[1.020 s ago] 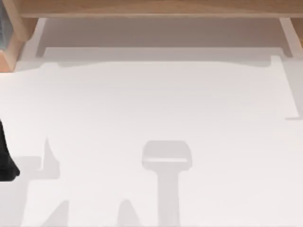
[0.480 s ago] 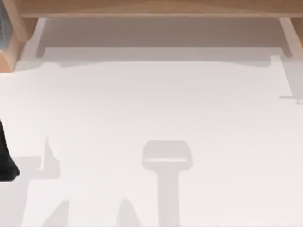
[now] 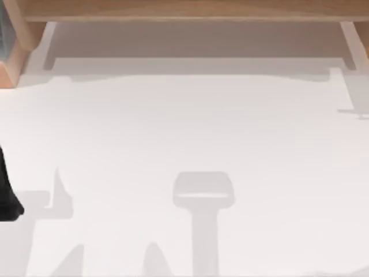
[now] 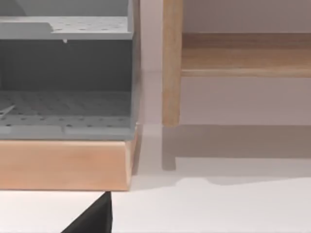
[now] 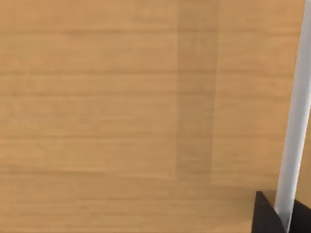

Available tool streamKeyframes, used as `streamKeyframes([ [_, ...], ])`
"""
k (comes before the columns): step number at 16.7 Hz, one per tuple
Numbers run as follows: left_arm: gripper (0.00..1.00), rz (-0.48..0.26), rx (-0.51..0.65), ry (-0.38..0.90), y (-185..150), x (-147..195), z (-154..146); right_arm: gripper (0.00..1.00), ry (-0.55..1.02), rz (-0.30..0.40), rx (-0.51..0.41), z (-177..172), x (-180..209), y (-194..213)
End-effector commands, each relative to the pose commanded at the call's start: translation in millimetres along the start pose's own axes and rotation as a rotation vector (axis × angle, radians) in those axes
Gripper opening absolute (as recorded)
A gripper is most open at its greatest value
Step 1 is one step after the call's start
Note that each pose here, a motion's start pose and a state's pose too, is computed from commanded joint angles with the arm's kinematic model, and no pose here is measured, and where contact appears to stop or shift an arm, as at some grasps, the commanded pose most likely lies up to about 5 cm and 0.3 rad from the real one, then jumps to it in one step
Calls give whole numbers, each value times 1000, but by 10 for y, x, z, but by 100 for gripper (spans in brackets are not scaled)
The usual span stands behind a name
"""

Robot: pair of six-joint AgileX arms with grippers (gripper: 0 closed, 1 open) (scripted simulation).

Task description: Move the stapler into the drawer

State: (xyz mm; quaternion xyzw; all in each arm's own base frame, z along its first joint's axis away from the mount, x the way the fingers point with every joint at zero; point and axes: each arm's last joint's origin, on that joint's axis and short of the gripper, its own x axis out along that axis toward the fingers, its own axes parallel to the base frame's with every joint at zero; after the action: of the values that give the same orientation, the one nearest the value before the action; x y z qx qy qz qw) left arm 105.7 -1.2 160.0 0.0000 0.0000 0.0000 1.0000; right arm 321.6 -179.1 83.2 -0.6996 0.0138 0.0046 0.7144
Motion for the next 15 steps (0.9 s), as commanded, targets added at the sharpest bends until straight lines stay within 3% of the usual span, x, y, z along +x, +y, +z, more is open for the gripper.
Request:
streamKeyframes([
  [7, 100, 0, 0, 0, 0, 0, 0, 0, 1, -22, -12, -21, 507, -72],
  [15, 100, 0, 0, 0, 0, 0, 0, 0, 3, -12, -6, -33, 659, -45],
])
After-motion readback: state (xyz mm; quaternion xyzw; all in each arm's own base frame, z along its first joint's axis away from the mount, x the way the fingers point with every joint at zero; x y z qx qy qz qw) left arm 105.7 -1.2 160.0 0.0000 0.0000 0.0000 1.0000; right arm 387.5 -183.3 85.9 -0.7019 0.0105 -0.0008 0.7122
